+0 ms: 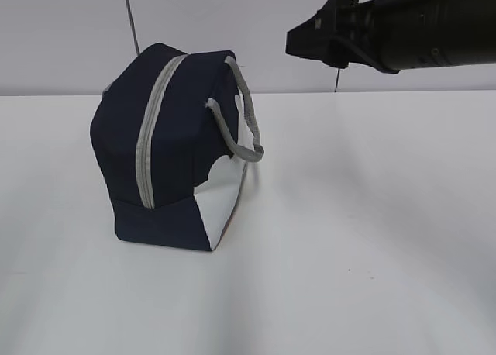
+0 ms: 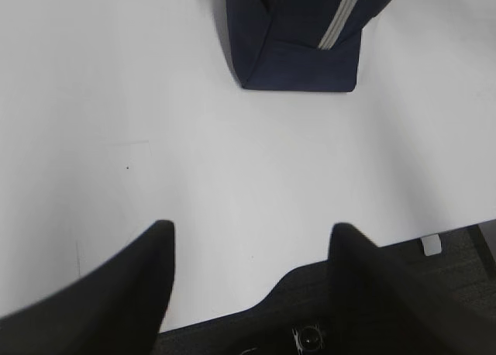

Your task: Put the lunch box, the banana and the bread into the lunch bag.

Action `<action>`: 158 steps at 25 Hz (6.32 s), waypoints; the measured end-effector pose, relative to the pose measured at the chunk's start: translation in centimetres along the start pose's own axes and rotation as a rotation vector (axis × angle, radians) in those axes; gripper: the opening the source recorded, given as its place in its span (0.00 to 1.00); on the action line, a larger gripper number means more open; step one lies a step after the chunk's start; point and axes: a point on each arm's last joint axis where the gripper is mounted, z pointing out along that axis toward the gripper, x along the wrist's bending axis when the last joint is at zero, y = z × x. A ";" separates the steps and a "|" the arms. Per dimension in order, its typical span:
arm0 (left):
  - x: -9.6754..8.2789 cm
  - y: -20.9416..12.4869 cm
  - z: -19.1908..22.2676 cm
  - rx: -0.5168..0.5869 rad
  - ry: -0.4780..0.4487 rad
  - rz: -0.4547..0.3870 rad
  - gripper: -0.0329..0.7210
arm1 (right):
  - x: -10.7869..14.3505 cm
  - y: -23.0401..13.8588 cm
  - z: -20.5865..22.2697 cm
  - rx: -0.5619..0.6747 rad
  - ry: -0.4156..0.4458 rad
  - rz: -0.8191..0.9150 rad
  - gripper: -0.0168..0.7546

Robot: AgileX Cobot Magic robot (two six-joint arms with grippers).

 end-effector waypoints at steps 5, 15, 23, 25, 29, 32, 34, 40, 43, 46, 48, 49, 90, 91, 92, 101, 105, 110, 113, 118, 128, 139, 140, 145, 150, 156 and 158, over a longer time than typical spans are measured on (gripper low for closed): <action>-0.2 -2.4 -1.4 -0.057 -0.003 0.013 0.62 | 0.6 0.3 -1.8 -0.034 0.003 -0.018 0.64; -0.2 -5.8 -1.7 -0.070 0.006 0.032 0.58 | 0.6 -1.7 -4.9 -0.057 -0.056 -0.017 0.64; -0.2 -5.9 -1.7 -0.070 0.001 0.030 0.56 | -0.3 -5.2 -7.6 -0.067 -0.188 0.005 0.64; -0.2 -5.9 -1.7 -0.070 0.001 0.030 0.55 | -0.6 -6.0 -8.2 -0.073 -0.228 0.013 0.64; -0.2 -5.9 -1.7 -0.070 0.001 0.030 0.52 | -1.2 -7.2 -9.3 -0.094 -0.300 0.024 0.64; -0.2 -5.9 -1.7 -0.070 0.001 0.030 0.50 | -1.3 -7.8 -9.8 -0.099 -0.321 0.028 0.64; -0.3 -5.9 -1.7 -0.071 0.000 0.030 0.49 | -1.4 -8.3 -10.0 -0.093 -0.327 0.029 0.64; -0.3 -5.9 -1.7 -0.071 0.000 0.029 0.47 | -1.3 -8.8 -10.3 -0.073 -0.329 -0.040 0.64; -0.3 -5.9 -1.7 -0.071 0.000 0.029 0.45 | -1.4 -9.0 -10.3 -0.054 -0.340 -0.048 0.64; -0.3 -5.9 -1.7 -0.071 0.000 0.029 0.44 | -1.7 -9.4 -10.5 -0.003 -0.384 -0.062 0.64; -0.3 -5.9 -1.7 -0.071 0.000 0.029 0.44 | -1.9 -9.5 -10.6 0.049 -0.410 -0.072 0.64; -0.3 -5.9 -1.7 -0.071 0.000 0.029 0.44 | -1.9 -9.4 -10.7 0.080 -0.417 -0.080 0.64; -0.3 -5.9 -1.7 -0.071 -0.002 0.029 0.36 | 3.1 -15.3 -27.4 0.303 -0.443 -0.116 0.64; -0.3 -5.9 -1.7 -0.071 -0.002 0.029 0.36 | 3.0 -16.0 -27.3 0.311 -0.452 -0.106 0.64; -0.3 -5.9 -1.7 -0.071 -0.002 0.029 0.36 | 3.0 -16.5 -27.4 0.304 -0.463 -0.103 0.64; -0.3 -5.9 -1.7 -0.071 -0.002 0.029 0.36 | 3.4 -17.7 -28.3 0.131 -0.547 -0.102 0.64; -0.3 -5.9 -1.7 -0.071 -0.002 0.029 0.36 | 3.5 -17.9 -28.6 0.106 -0.550 -0.107 0.64; -0.3 -5.9 -1.7 -0.071 -0.002 0.029 0.36 | 3.5 -17.9 -28.6 0.103 -0.550 -0.106 0.64; -0.3 -5.9 -1.7 -0.071 -0.002 0.029 0.36 | 3.5 -17.9 -28.6 0.103 -0.550 -0.106 0.64; -0.3 -5.9 -1.7 -0.071 -0.002 0.029 0.36 | 3.5 -18.0 -28.7 0.101 -0.550 -0.106 0.64; -0.4 -6.2 -2.0 -0.112 0.027 0.011 0.36 | 3.6 -18.0 -28.7 0.101 -0.555 -0.104 0.64; -0.7 -6.8 -2.4 -0.166 0.082 -0.023 0.36 | 3.6 -18.0 -28.6 0.098 -0.581 -0.090 0.64; -0.7 -6.8 -2.4 -0.166 0.082 -0.023 0.36 | 3.6 -18.0 -28.6 0.098 -0.581 -0.090 0.64; -0.7 -6.8 -2.4 -0.166 0.083 -0.023 0.36 | 3.6 -18.0 -28.6 0.098 -0.581 -0.088 0.64; -0.7 -6.8 -2.4 -0.166 0.083 -0.023 0.36 | 3.6 -18.0 -28.6 0.098 -0.581 -0.088 0.64; -0.7 -6.8 -2.4 -0.166 0.083 -0.023 0.36 | 3.6 -18.0 -28.6 0.098 -0.581 -0.088 0.64; -0.6 -6.7 -2.5 -0.179 0.100 -0.016 0.36 | 3.6 -18.0 -28.6 0.098 -0.581 -0.088 0.64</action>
